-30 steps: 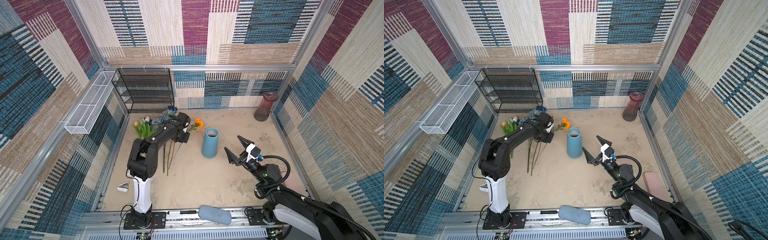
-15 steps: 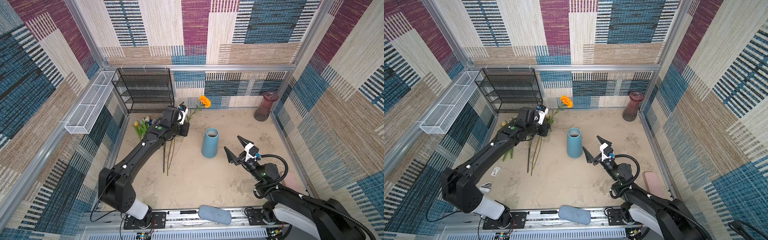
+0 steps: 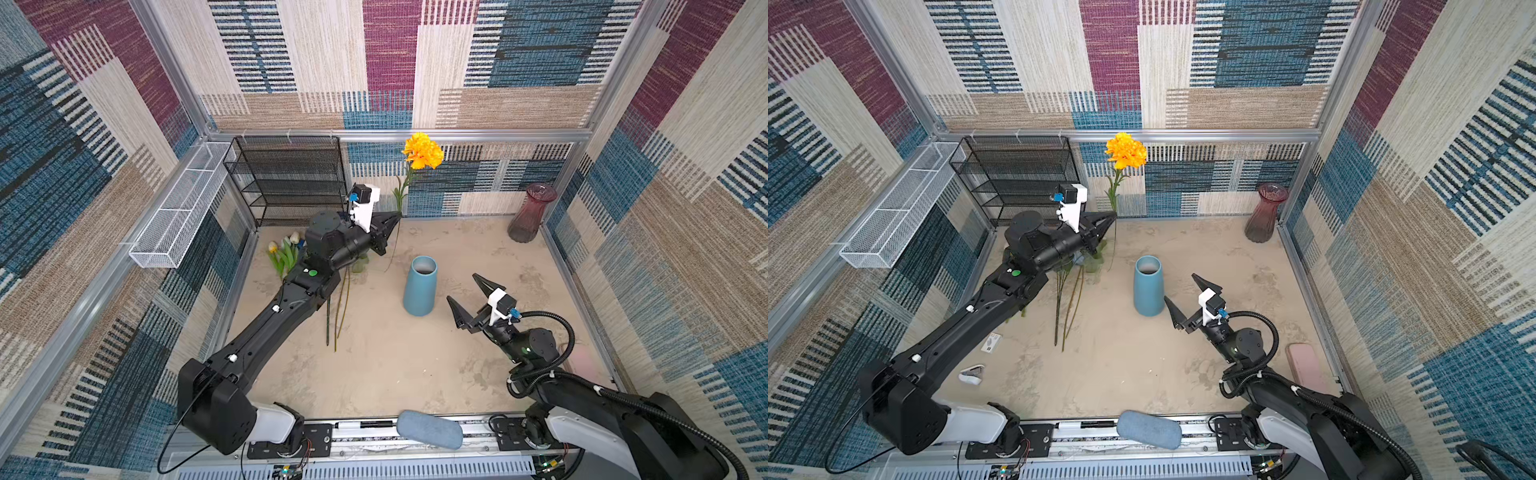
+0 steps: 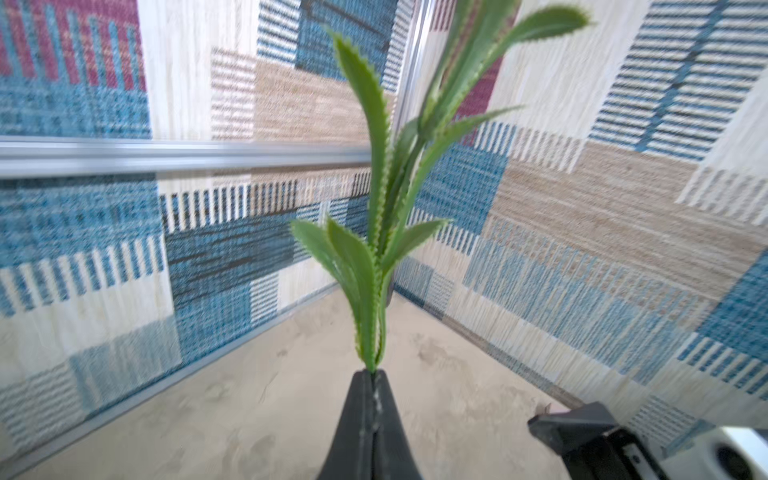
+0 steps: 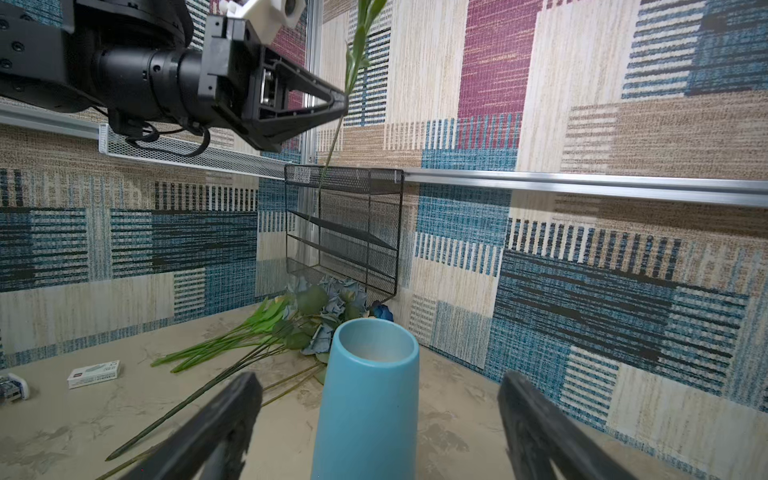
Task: Arrange the flowers into the vase
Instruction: 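Lift the orange marigold upright and carry it over the light-blue vase, then lower the marigold stem into the light-blue vase and open the left gripper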
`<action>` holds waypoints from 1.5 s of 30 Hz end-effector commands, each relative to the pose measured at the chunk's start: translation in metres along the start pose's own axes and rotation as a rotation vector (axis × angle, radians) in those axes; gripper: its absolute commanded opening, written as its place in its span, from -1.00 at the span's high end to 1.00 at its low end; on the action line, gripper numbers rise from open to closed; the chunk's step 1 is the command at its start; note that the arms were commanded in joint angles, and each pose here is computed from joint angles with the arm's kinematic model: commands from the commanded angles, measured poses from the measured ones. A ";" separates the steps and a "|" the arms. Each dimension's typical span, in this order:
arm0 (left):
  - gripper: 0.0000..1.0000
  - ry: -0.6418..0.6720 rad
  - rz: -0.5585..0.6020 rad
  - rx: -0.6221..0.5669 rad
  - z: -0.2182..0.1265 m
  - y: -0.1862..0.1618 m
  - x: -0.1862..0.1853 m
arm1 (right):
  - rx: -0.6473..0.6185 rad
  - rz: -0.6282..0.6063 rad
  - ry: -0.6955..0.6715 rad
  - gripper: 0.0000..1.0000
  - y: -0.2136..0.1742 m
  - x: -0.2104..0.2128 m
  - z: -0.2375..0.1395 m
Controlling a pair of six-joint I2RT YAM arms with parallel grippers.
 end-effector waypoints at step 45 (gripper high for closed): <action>1.00 -0.171 -0.163 -0.047 0.038 -0.145 -0.016 | 0.099 0.000 0.023 -0.84 -0.028 -0.004 0.016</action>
Point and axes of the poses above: each gripper's point midway between its finger pads, its own z axis out along the fingers, its own x axis along the line the jaws close on, y = z × x, the point moved 8 cm from there along -z, back along the fingers, and after that the axes turned 12 degrees about z, right-handed, at the moved point
